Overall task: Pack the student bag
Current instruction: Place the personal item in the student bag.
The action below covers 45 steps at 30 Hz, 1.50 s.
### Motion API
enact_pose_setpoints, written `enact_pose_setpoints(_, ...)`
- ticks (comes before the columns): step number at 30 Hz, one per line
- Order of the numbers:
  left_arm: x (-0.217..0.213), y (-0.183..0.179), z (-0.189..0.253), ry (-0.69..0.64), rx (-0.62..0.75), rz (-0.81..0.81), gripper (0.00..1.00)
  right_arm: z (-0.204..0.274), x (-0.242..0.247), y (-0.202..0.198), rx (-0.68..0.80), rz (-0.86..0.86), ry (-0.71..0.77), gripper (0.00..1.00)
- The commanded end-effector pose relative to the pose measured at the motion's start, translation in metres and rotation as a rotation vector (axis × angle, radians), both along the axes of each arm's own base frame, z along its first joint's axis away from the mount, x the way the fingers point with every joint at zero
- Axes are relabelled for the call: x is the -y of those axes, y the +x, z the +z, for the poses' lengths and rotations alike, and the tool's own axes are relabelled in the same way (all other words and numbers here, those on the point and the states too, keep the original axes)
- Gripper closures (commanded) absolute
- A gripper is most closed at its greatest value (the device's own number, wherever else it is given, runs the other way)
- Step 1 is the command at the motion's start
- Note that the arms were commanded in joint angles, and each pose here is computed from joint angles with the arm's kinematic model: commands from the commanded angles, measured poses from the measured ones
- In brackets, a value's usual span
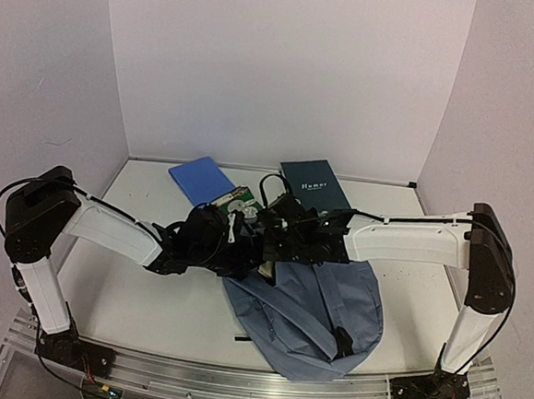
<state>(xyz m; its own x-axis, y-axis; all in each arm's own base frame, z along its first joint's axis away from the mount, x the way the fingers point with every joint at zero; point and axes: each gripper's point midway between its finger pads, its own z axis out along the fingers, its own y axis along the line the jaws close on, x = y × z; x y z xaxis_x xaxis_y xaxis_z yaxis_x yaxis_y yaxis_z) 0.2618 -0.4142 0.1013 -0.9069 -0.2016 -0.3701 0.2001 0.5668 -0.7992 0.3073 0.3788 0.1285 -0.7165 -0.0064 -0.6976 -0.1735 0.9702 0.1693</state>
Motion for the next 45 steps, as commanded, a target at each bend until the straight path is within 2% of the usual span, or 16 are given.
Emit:
enact_pose_setpoints(1,-0.018,-0.005,0.023,0.007,0.056,0.048,1.00,0.046,-0.022,0.012,0.102,-0.023,0.166,1.00)
enact_pose_setpoints(5,-0.021,-0.006,0.030,0.001,0.082,0.060,1.00,0.046,-0.023,0.013,0.104,-0.024,0.166,1.00)
enact_pose_setpoints(13,0.002,-0.018,0.037,-0.010,0.153,0.087,1.00,0.050,-0.025,0.014,0.104,-0.031,0.184,1.00)
enact_pose_setpoints(21,0.018,-0.022,0.032,0.017,0.127,0.036,0.99,0.054,-0.031,0.015,0.102,-0.017,0.206,1.00)
enact_pose_setpoints(28,0.019,-0.026,0.034,0.069,0.110,-0.001,0.86,0.059,-0.031,0.016,0.113,-0.020,0.209,1.00)
enact_pose_setpoints(32,0.013,-0.029,0.029,0.156,0.096,-0.027,0.76,0.058,-0.026,0.015,0.119,-0.026,0.200,1.00)
enact_pose_setpoints(39,0.005,-0.036,0.034,0.175,0.084,-0.055,0.58,0.061,-0.023,0.013,0.131,-0.013,0.183,1.00)
enact_pose_setpoints(45,0.002,-0.037,0.032,0.188,0.070,-0.054,0.56,0.057,-0.023,0.013,0.121,-0.008,0.180,1.00)
